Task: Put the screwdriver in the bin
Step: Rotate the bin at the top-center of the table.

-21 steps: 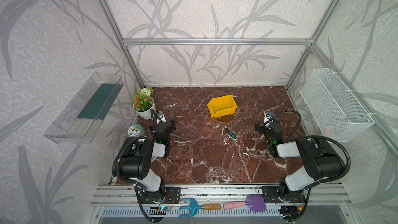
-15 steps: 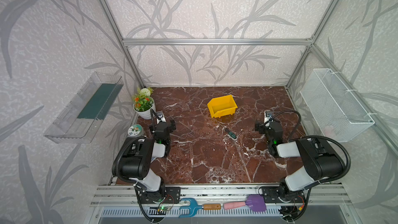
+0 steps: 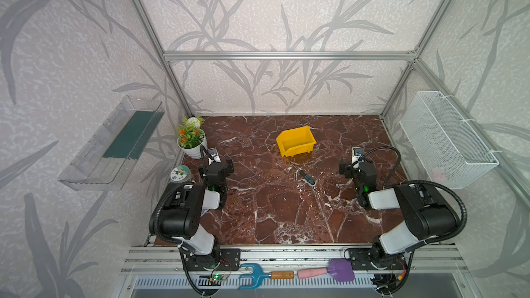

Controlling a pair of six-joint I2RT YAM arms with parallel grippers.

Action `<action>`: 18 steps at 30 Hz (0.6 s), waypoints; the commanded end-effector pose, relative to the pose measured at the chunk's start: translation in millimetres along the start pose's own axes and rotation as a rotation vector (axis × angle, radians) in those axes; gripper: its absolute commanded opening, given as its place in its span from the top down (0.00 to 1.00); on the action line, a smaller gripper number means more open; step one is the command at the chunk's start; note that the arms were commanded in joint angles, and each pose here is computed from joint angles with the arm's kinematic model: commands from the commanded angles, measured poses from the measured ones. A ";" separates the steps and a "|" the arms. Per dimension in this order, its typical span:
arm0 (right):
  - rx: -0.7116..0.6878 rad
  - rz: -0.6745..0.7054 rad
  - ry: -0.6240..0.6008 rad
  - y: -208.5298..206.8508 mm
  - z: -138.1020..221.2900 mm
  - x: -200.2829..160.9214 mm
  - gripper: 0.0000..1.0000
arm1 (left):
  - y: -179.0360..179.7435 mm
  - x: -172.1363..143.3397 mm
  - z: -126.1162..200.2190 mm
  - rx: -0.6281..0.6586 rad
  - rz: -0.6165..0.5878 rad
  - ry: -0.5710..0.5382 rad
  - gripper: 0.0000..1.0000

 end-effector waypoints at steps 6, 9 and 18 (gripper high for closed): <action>-0.003 -0.016 -0.017 -0.1 -3.3 5.3 0.01 | 1.9 7.5 -2.0 0.009 0.012 -0.025 0.01; -0.028 -0.017 -0.033 -0.6 -1.9 8.6 0.01 | 6.7 8.1 1.5 0.056 0.034 -0.038 0.01; -0.077 0.023 -0.068 8.3 24.9 37.9 0.01 | 29.0 42.1 50.2 0.068 0.100 -0.118 0.01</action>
Point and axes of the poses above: each gripper's point midway between its finger pads, its own z axis back along the fingers, its own y axis along the line the jaws close on, x = y × z, the point moved 10 cm from there along z, back along the fingers, and after that the axes turned 13 degrees about -z, right-handed, at the moved point
